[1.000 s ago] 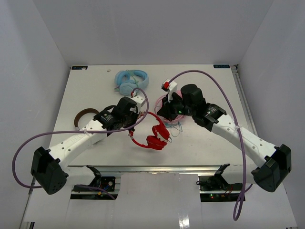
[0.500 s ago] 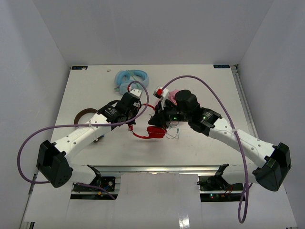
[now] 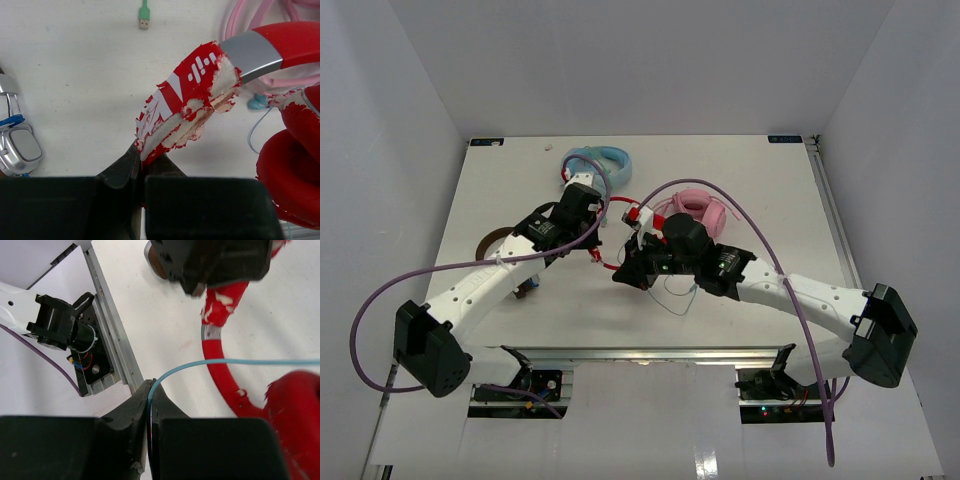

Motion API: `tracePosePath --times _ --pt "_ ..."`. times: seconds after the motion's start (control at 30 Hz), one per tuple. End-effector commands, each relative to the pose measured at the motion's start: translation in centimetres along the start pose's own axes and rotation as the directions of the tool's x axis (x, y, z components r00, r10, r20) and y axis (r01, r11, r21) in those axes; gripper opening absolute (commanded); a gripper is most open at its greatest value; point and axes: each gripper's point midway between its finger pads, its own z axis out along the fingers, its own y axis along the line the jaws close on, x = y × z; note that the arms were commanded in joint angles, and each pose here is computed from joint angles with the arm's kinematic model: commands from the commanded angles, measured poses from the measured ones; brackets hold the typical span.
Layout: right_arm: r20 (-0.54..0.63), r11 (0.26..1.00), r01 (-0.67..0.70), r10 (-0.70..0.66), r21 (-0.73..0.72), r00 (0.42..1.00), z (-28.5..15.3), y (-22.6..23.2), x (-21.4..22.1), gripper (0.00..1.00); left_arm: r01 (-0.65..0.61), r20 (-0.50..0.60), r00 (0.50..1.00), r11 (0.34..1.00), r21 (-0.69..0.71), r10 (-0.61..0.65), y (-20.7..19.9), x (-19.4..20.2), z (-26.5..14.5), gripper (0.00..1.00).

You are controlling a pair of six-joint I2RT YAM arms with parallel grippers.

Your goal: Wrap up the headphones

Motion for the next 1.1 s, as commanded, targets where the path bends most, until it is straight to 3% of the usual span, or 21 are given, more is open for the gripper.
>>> tracePosePath --times 0.0,0.4,0.57,1.07 --pt "0.093 0.999 0.010 -0.013 0.031 0.996 0.4 0.4 -1.3 0.08 0.209 0.185 0.953 0.964 0.168 -0.239 -1.0 -6.6 -4.6 0.00" --pt "0.101 0.992 0.028 -0.041 0.125 0.994 0.8 0.4 0.5 0.14 0.335 0.201 0.894 0.896 0.292 -0.400 -0.9 -8.5 -7.6 0.00" --pt "0.136 0.981 0.029 -0.055 0.190 0.989 0.3 -0.3 0.7 0.08 0.352 0.210 0.875 0.871 0.342 -0.436 -1.1 -9.2 -9.4 0.00" --pt "0.227 0.971 0.012 -0.067 0.238 0.972 -2.0 -1.2 1.5 0.08 0.386 0.212 0.818 0.784 0.486 -0.534 -1.7 -10.3 -14.0 0.00"
